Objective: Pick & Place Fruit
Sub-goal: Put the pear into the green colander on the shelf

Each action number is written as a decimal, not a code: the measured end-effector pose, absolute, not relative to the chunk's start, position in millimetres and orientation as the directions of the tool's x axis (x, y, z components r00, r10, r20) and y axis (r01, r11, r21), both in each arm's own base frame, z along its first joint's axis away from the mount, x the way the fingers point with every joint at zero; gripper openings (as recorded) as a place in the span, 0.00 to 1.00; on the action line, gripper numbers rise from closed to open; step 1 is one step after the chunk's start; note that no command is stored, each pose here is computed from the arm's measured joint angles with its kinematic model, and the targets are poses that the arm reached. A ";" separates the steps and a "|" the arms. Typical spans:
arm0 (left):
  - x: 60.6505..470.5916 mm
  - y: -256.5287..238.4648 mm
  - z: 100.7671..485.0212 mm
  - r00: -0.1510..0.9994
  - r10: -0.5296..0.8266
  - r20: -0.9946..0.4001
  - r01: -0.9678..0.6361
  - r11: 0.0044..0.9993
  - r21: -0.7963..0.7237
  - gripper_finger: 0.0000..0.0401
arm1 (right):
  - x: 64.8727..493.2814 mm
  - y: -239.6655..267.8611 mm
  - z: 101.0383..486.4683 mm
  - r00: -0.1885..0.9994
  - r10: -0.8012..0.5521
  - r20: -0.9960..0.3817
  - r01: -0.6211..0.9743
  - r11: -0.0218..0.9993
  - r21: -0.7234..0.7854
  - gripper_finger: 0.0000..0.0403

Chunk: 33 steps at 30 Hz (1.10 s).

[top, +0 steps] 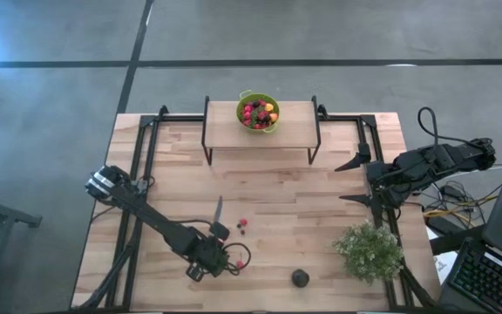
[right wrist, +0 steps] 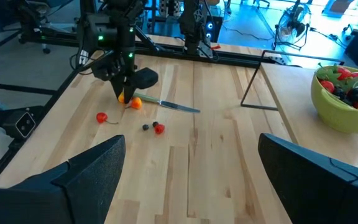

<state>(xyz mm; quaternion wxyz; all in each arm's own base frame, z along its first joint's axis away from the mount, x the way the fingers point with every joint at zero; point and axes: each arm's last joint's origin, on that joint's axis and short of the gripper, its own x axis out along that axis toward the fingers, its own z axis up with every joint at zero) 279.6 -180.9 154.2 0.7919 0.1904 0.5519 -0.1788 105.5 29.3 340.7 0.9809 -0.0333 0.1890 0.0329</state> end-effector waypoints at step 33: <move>349.8 -177.0 257.6 0.799 0.475 -0.369 -0.164 0.762 0.626 0.31 | 105.5 29.3 340.8 0.927 0.052 -0.372 -0.077 0.996 -0.053 0.90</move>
